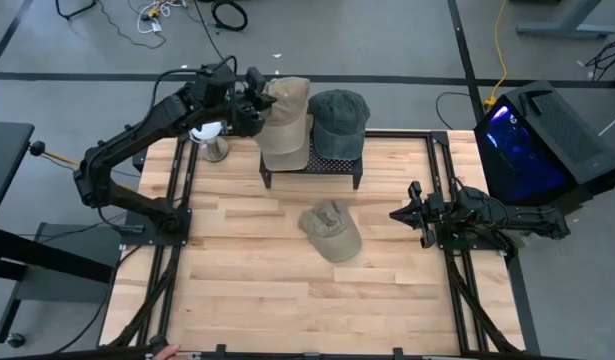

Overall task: Pick & Place hat
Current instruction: Stack the left brown cap on the other brown cap on the shelf

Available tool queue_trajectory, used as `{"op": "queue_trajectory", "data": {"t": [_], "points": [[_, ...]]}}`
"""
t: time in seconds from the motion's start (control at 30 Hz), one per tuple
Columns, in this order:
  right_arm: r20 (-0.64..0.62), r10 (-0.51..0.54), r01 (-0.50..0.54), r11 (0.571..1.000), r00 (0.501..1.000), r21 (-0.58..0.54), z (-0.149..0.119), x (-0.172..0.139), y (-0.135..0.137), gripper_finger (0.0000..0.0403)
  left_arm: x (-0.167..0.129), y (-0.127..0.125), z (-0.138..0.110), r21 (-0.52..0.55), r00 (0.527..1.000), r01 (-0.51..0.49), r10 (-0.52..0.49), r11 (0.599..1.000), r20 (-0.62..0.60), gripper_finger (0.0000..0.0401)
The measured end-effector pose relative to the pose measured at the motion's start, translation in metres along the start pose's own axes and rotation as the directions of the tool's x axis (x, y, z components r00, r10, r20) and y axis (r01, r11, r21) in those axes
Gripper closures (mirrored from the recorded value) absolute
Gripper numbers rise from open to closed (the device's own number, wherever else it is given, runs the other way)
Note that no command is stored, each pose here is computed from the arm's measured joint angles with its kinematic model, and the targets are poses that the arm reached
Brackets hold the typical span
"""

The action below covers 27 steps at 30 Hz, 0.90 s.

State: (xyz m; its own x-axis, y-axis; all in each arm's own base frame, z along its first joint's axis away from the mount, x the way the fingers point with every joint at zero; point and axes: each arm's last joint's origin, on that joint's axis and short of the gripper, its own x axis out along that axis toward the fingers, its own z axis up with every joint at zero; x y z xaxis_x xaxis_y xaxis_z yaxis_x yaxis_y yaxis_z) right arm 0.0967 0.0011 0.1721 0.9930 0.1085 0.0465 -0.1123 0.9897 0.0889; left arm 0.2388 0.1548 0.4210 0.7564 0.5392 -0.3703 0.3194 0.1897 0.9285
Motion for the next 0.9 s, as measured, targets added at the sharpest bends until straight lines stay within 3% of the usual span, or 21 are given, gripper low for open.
{"op": "queue_trajectory", "data": {"t": [0.17,0.37,0.67,0.9], "points": [[0.0,-0.001,0.001,1.0,1.0,0.0,0.0,0.0,0.0,0.0378,-0.001,0.001,0.001,0.001,1.0,-0.03,0.03,1.0,0.003,0.0399],[0.0,0.0,0.0,1.0,1.0,0.0,0.0,0.0,0.0,0.0378,-0.009,-0.012,0.001,0.018,0.987,-0.161,0.161,0.987,0.01,0.0399],[0.0,0.0,0.0,1.0,1.0,0.0,0.0,0.0,0.0,0.0378,-0.003,-0.024,0.001,0.026,0.99,-0.139,0.139,0.99,0.015,0.0399],[0.0,0.0,0.0,1.0,1.0,0.0,0.0,0.0,0.0,0.0378,0.008,-0.036,0.001,0.024,0.98,-0.196,0.197,0.98,-0.018,0.0399]]}}
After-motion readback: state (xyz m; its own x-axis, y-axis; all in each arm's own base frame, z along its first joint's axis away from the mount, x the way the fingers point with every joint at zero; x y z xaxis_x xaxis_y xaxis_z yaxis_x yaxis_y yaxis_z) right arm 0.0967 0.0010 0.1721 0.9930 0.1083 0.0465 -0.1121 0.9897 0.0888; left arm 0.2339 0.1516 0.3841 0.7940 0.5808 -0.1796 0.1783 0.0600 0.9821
